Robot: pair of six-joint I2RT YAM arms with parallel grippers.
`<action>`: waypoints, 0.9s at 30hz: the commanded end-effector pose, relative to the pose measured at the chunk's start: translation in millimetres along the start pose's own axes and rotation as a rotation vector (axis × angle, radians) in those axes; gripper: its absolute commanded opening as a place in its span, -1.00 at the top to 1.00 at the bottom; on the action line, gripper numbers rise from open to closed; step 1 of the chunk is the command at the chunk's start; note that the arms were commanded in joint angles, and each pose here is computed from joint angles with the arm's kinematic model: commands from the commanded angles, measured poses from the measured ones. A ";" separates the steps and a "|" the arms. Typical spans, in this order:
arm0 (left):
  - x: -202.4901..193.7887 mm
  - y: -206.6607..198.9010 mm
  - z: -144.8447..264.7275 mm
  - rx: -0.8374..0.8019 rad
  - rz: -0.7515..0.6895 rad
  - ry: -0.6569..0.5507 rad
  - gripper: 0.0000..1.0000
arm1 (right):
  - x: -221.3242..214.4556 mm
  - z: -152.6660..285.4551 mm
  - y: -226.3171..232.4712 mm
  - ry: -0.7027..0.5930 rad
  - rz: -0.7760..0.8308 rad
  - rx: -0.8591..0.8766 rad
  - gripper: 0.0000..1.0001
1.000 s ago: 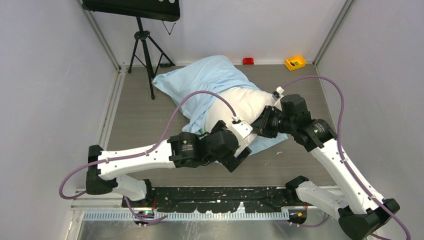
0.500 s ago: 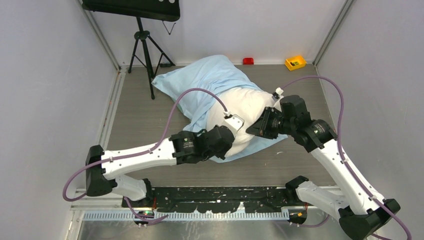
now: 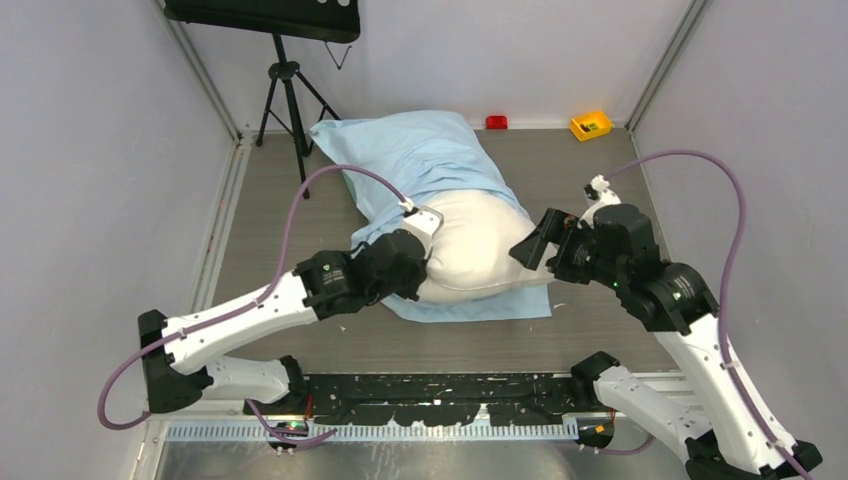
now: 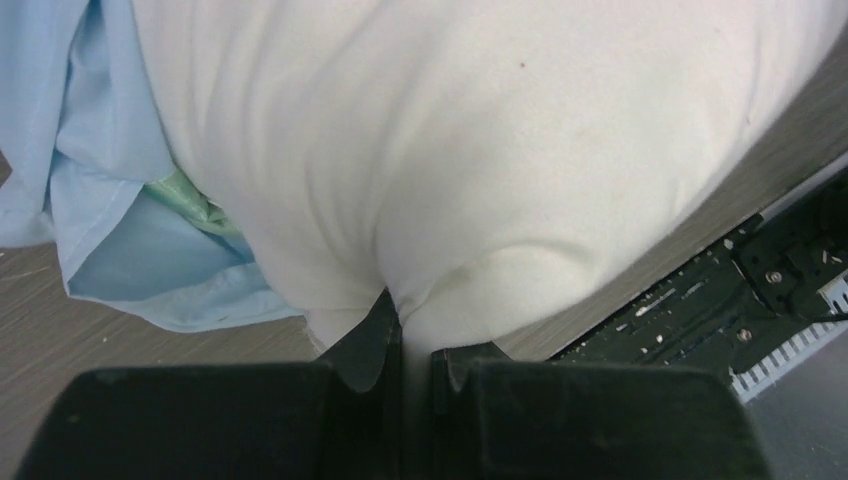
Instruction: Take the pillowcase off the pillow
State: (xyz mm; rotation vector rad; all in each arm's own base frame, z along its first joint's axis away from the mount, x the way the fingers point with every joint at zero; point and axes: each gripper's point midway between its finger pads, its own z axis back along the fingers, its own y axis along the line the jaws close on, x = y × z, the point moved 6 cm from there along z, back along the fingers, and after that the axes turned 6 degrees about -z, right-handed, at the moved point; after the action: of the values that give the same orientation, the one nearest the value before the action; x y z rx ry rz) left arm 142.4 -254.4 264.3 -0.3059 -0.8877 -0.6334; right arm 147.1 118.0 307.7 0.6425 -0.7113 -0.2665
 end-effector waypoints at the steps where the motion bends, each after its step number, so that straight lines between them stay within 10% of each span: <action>1: 23.7 32.0 16.5 0.047 0.123 -0.068 1.00 | 18.2 27.4 -18.6 -0.193 0.058 -0.128 -0.86; 13: 72.2 67.7 83.9 0.088 0.155 -0.258 1.00 | 9.4 42.5 -64.2 -0.431 0.011 -0.214 -0.85; 27: 84.8 87.7 145.3 0.124 0.216 -0.409 1.00 | -49.9 -34.4 -37.3 -0.101 -0.020 0.278 -0.75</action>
State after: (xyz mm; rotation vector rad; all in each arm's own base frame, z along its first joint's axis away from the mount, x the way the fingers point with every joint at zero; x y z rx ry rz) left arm 147.8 -161.8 370.2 -0.3463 -1.0822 -0.4278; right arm 127.2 86.8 225.9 0.5689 -0.8633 -0.3392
